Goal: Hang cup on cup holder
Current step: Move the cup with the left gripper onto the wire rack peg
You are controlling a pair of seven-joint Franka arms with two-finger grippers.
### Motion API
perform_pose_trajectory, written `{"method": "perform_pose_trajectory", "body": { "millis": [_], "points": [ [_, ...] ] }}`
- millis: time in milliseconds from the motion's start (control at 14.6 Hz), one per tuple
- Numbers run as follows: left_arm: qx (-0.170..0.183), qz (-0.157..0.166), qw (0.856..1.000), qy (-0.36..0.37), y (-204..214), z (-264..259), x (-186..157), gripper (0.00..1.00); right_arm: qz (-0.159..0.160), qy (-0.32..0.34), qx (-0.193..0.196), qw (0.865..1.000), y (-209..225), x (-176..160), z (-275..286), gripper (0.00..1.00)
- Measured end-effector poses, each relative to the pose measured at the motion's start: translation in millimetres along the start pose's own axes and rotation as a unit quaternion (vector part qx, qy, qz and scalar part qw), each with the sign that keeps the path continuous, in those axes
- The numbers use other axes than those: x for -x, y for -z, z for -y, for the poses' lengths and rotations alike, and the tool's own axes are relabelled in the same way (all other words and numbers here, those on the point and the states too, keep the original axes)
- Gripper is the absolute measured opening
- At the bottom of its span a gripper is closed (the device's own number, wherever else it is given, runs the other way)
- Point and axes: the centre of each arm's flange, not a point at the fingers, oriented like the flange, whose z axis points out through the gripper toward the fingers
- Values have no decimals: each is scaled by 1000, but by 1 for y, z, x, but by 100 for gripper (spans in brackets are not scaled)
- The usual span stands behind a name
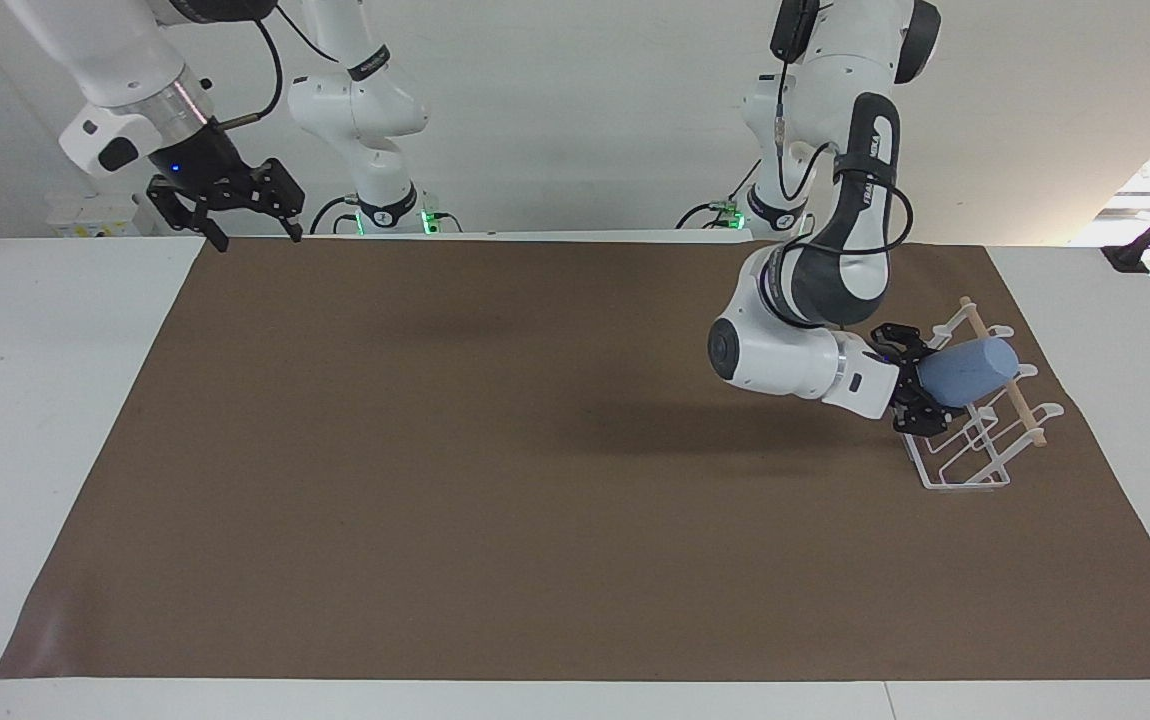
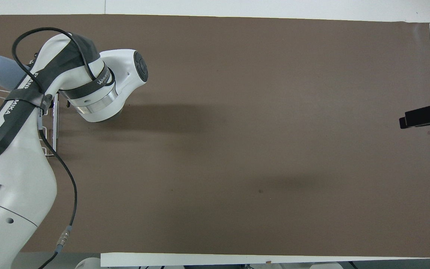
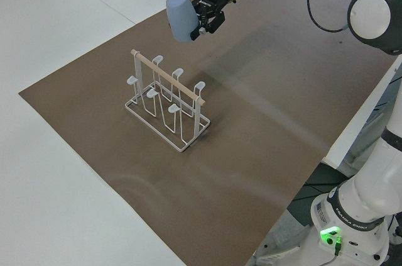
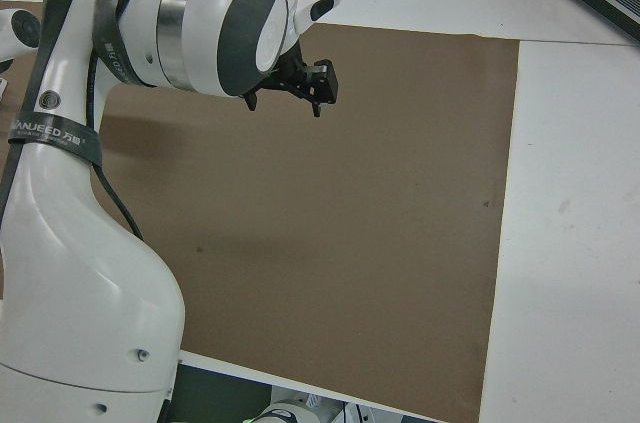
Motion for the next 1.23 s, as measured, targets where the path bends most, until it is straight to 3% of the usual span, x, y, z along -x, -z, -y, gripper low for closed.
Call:
{"method": "perform_pose_trajectory", "body": {
  "millis": [343,1234],
  "points": [
    [-17,-27,999,9,-34,-11,22,84,44,-6,31,999,-18,-18,-12,100],
    [-30,-34,999,3,-66,-6,44,84,56,-14,25,998,-18,-17,-19,100]
  ]
}}
